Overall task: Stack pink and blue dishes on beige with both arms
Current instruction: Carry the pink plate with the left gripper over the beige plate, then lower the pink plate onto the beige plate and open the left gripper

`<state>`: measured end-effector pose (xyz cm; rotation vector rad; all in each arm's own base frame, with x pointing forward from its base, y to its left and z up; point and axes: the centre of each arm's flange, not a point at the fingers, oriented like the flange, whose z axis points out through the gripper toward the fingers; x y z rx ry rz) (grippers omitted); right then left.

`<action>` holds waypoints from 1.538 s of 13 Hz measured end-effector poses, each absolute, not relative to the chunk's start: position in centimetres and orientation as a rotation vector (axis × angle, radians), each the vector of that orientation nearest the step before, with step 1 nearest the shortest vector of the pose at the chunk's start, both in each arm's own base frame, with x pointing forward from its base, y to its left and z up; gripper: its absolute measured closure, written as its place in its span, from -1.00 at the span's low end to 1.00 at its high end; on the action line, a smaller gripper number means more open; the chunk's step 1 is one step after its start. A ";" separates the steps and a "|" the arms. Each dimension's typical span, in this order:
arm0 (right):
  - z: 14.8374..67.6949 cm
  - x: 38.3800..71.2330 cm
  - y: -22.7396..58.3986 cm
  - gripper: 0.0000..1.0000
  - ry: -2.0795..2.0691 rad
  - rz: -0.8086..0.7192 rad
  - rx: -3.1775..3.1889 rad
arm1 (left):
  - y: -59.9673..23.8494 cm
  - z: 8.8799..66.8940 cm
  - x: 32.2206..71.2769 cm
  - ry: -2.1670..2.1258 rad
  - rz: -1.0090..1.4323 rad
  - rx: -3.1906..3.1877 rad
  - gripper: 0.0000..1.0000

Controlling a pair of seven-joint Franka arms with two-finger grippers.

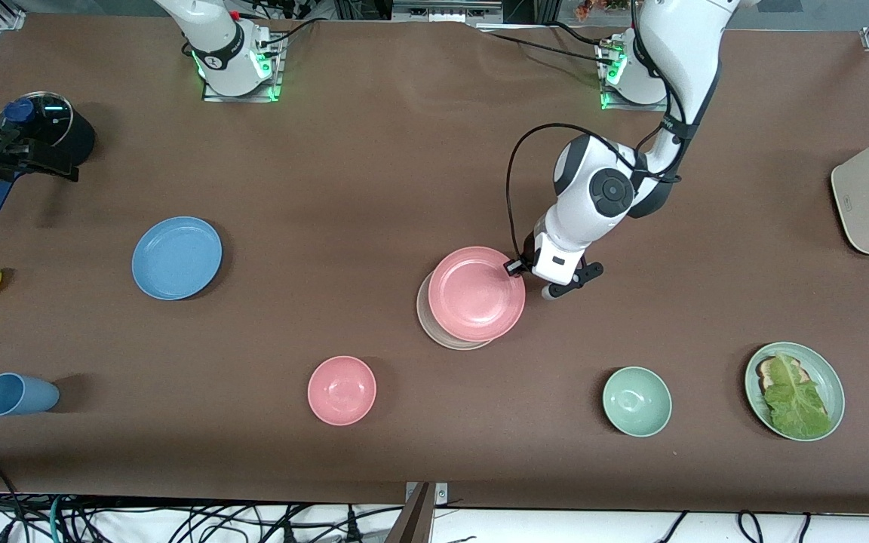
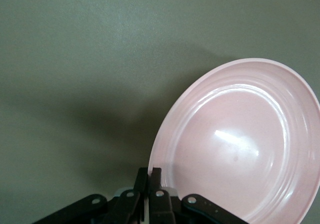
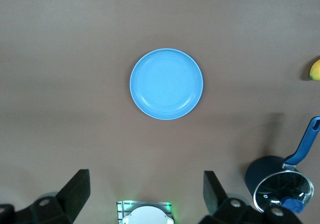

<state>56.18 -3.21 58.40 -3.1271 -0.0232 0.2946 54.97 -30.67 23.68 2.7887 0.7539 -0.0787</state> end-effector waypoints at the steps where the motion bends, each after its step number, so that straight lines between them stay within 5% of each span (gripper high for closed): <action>1: 58.4 56.2 -3.2 -1.00 -0.023 0.295 -3.127 | -30.7 23.4 55.1 0.757 -0.080 2.789 0.90; 14: 58.4 56.2 -3.2 -1.00 -0.022 0.295 -3.127 | -33.6 22.0 56.1 0.819 -0.090 2.763 0.90; 15: 58.4 56.2 -3.2 -1.00 -0.022 0.295 -3.127 | -33.5 22.0 56.2 0.820 -0.086 2.761 0.82; 20: 58.4 56.2 -3.2 -1.00 -0.022 0.295 -3.127 | -33.4 22.1 56.6 0.824 -0.078 2.759 -0.18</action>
